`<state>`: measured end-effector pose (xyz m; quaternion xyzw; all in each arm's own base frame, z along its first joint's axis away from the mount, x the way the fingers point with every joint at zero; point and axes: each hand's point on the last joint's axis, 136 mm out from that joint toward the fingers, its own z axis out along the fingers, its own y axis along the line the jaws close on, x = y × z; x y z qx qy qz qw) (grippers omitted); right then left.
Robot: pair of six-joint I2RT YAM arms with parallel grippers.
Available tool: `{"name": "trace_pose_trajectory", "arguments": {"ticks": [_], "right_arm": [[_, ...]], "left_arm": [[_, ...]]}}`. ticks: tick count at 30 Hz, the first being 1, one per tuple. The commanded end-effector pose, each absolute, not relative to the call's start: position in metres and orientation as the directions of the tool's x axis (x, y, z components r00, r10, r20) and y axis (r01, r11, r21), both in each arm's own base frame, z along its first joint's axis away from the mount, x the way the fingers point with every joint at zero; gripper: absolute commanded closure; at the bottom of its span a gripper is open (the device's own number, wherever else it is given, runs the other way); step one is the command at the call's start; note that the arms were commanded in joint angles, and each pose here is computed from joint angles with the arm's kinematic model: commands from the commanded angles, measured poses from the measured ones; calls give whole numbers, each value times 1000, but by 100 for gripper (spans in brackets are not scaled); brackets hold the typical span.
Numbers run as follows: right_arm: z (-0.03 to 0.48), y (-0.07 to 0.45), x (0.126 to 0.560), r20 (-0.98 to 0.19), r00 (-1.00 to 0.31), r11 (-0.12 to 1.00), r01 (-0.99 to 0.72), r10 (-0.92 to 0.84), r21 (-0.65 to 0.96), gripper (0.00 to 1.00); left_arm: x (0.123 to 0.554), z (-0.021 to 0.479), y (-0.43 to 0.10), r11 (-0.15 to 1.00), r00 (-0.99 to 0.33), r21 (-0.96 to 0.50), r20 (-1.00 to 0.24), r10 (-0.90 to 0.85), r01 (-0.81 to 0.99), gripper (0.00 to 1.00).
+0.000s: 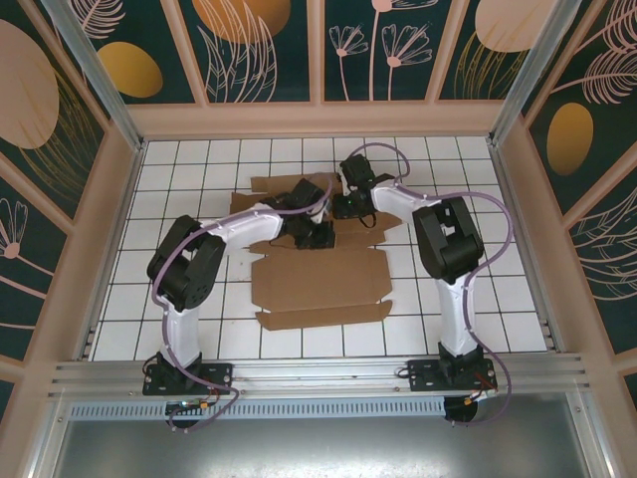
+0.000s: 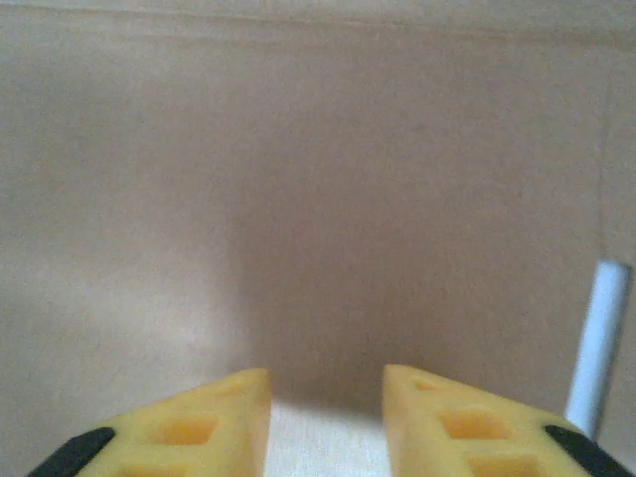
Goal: Fold the paper box
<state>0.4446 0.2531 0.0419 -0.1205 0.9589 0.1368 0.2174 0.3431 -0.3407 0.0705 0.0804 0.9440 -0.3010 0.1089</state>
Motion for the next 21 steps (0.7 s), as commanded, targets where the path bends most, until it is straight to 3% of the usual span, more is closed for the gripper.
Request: {"name": "trace_pose_trajectory", "arguments": {"ticks": [1,6,10,21], "right_arm": [[98,240,458,-518,-852,928,-246,-69,281,60],[115,219,490,-542,-841,938,-194,-8,288,48],[118,205,514,-541,-838,905,-173,72,388,39],[81,175,564,-472,-875,908,-108,106,404,34]], "left_arm": [[384,113,-324,803,-935,-557,-356,-3,209,92],[430,96,-303,811,-936,-576,-330,-121,99,100],[458,73,-289,815,-933,-580,-306,-187,27,100],[479,18,-279,838,-942,-543,-257,-216,-44,100]]}}
